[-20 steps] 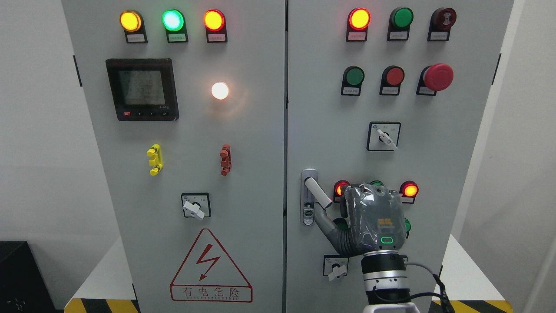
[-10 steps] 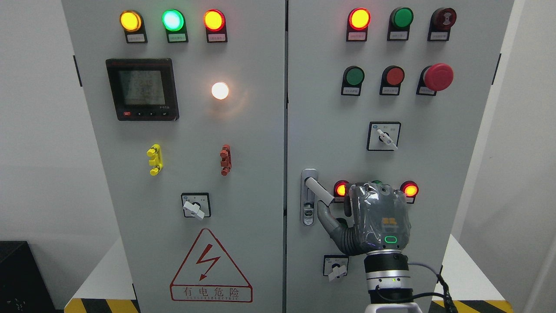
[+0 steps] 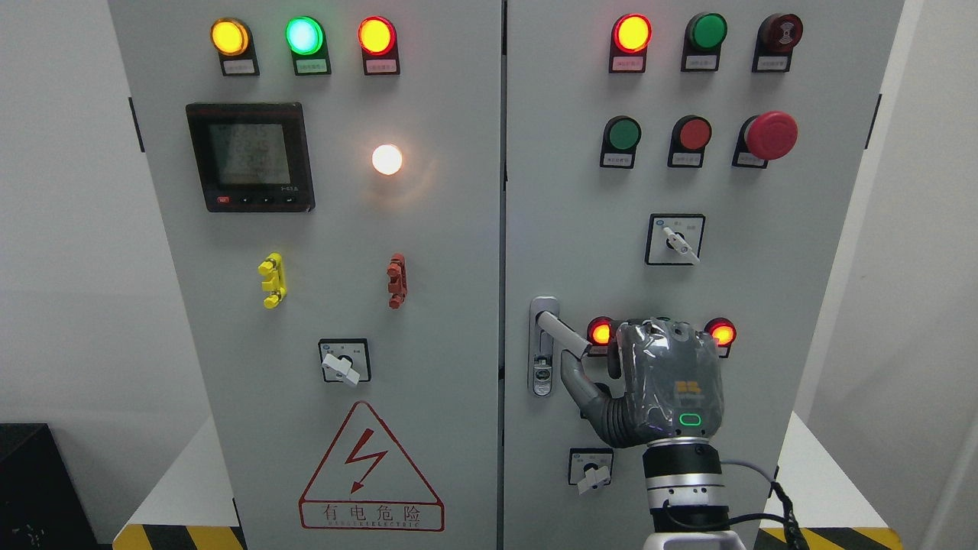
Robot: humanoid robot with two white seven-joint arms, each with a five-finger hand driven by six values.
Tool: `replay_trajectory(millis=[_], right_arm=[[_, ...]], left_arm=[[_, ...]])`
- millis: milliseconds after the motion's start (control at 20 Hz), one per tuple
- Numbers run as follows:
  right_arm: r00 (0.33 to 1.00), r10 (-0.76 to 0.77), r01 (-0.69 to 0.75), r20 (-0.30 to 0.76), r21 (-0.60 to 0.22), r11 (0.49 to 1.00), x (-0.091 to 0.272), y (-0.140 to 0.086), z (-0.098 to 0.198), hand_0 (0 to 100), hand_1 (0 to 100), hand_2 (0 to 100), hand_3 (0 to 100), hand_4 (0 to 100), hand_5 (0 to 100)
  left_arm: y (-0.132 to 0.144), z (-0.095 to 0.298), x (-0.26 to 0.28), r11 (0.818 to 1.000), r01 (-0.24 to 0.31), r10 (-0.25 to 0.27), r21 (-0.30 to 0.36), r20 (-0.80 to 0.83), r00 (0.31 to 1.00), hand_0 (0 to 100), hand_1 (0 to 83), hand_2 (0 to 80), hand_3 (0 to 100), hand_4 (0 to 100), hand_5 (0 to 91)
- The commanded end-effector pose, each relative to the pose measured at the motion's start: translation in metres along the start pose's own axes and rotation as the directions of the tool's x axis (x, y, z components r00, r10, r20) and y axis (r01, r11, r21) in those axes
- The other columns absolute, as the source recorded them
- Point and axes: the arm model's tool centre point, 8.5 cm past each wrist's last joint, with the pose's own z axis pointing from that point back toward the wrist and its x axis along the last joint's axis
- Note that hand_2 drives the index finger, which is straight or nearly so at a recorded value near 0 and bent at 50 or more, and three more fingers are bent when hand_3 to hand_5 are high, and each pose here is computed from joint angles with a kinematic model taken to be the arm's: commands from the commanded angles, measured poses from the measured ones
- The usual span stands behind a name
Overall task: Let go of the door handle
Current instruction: 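Rotate the gripped handle with the right hand from vertical to horizontal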
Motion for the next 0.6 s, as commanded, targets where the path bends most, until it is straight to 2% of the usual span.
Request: replay_trajectory(millis=[0,551], right_arm=[[1.0,0.002,-0.002,-0.005,-0.005,1.0,-0.0025,-0.0025,-0.0012,37,39,88,100,100,97],[1.0,0.003,-0.003,-0.005,-0.025,1.0,-0.0027,-0.0085,-0.0074,37,39,88,100,100,97]], left_arm=[[-0.0006,-0.0005,0.0053,1.0,0.021,-0.021,-0.002,0.014,1.0,0,0.0,2.4,8,1,0.0],[-0.0006,-0.0005,0.0053,1.0,0.021,-0.021,-0.002,0.014,1.0,0,0.0,2.3,9,1,0.0]])
